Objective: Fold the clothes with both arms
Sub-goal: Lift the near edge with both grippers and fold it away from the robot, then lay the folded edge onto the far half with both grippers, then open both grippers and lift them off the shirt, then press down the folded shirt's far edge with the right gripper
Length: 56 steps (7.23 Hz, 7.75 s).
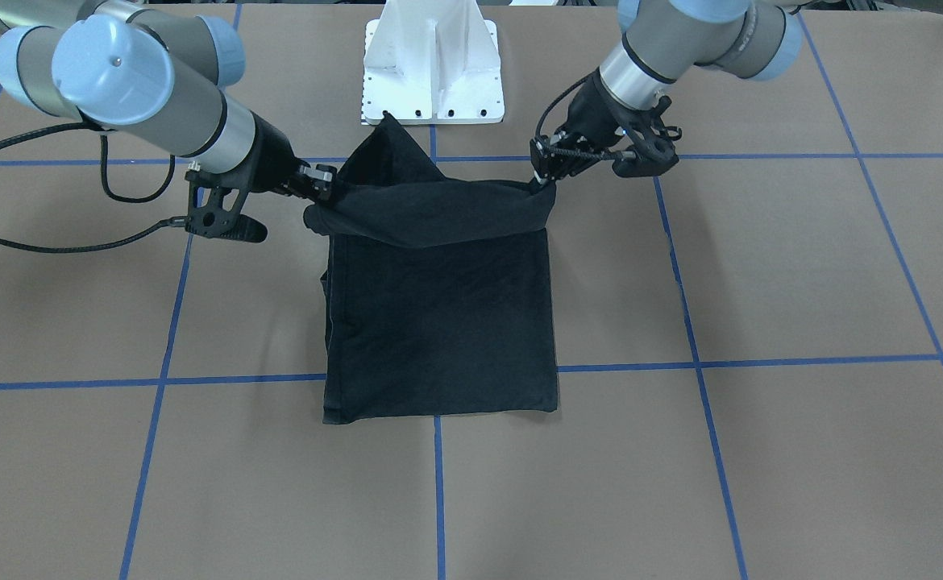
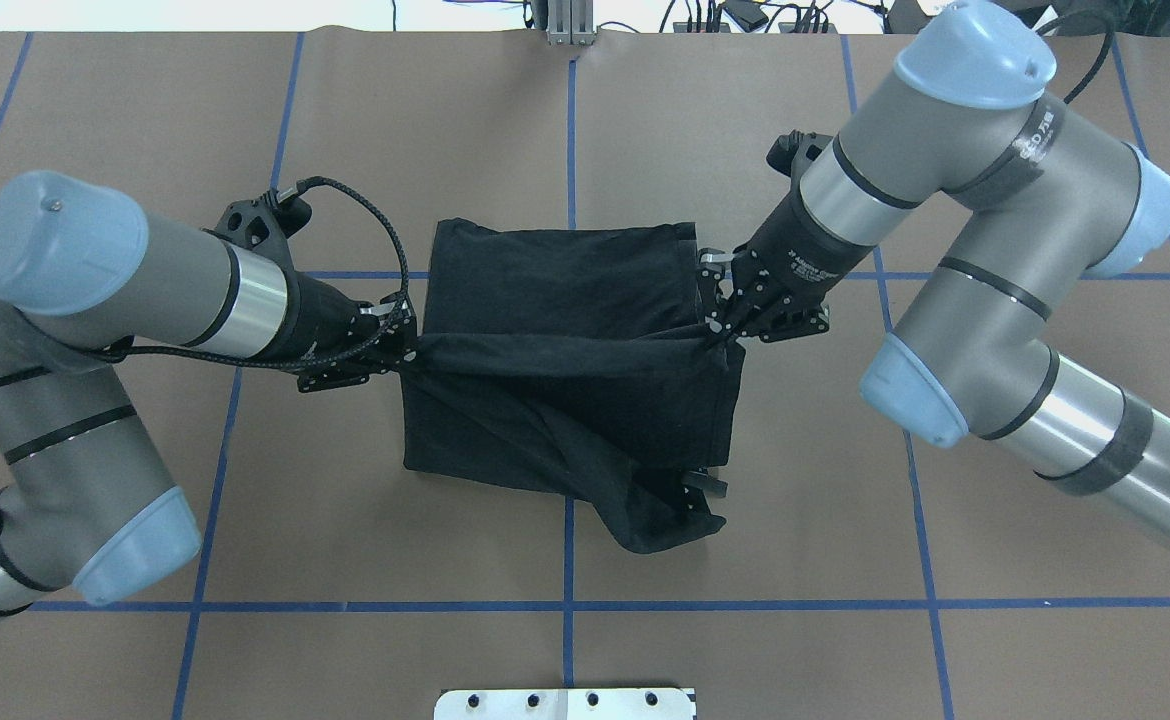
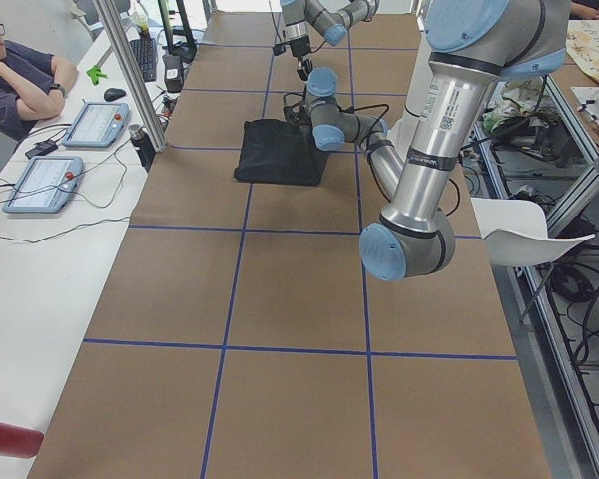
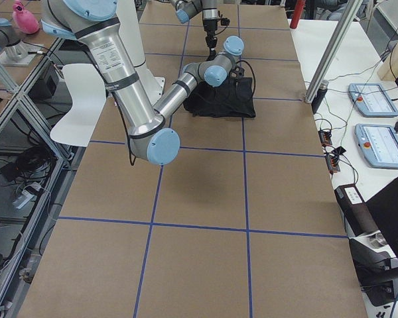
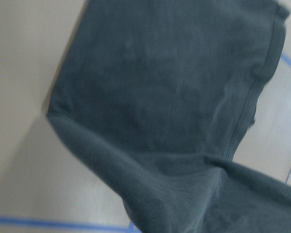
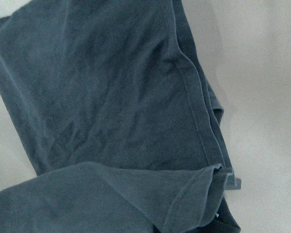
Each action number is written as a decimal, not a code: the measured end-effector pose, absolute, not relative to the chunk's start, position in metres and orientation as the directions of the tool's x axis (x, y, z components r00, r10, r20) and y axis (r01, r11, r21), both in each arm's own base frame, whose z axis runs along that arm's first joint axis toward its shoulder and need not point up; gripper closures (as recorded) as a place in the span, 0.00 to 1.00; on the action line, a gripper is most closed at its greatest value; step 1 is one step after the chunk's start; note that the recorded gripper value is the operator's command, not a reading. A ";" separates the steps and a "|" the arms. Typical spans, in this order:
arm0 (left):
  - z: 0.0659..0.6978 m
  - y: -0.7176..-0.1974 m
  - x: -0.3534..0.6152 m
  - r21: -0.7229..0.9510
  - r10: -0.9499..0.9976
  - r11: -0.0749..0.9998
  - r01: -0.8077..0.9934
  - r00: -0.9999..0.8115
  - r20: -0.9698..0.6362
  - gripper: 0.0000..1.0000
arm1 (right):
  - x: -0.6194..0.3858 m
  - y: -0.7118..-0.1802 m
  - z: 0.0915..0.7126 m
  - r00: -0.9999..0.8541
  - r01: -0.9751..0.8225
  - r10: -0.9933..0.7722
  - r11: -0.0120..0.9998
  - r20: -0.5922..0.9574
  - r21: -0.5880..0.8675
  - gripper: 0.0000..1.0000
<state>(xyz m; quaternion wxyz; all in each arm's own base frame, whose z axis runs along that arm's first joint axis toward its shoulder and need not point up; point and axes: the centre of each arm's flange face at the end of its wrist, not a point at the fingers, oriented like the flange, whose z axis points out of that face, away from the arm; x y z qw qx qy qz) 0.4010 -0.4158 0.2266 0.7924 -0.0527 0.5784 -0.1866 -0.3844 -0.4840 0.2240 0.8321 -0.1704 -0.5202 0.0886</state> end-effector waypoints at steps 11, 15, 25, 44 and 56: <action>0.251 -0.539 0.442 -0.279 -0.383 0.899 0.337 0.298 -0.874 1.00 | -0.431 -0.611 0.230 0.515 -0.108 0.402 0.907 0.758 -0.407 1.00; 0.284 -0.570 0.457 -0.289 -0.409 0.885 0.364 0.314 -0.857 1.00 | -0.461 -0.620 0.265 0.540 -0.121 0.397 0.909 0.743 -0.398 1.00; 0.269 -0.595 0.464 -0.284 -0.409 0.879 0.382 0.302 -0.861 0.00 | -0.457 -0.639 0.282 0.544 -0.163 0.417 0.904 0.728 -0.396 0.00; 0.285 -0.636 0.402 -0.247 -0.415 0.856 0.454 0.317 -0.853 0.00 | -0.570 -0.546 0.248 0.459 0.096 -0.276 0.960 0.844 0.262 0.38; 0.289 -0.636 0.400 -0.251 -0.420 0.854 0.456 0.319 -0.850 0.00 | -0.572 -0.538 0.249 0.426 0.120 -0.323 0.946 0.845 0.301 1.00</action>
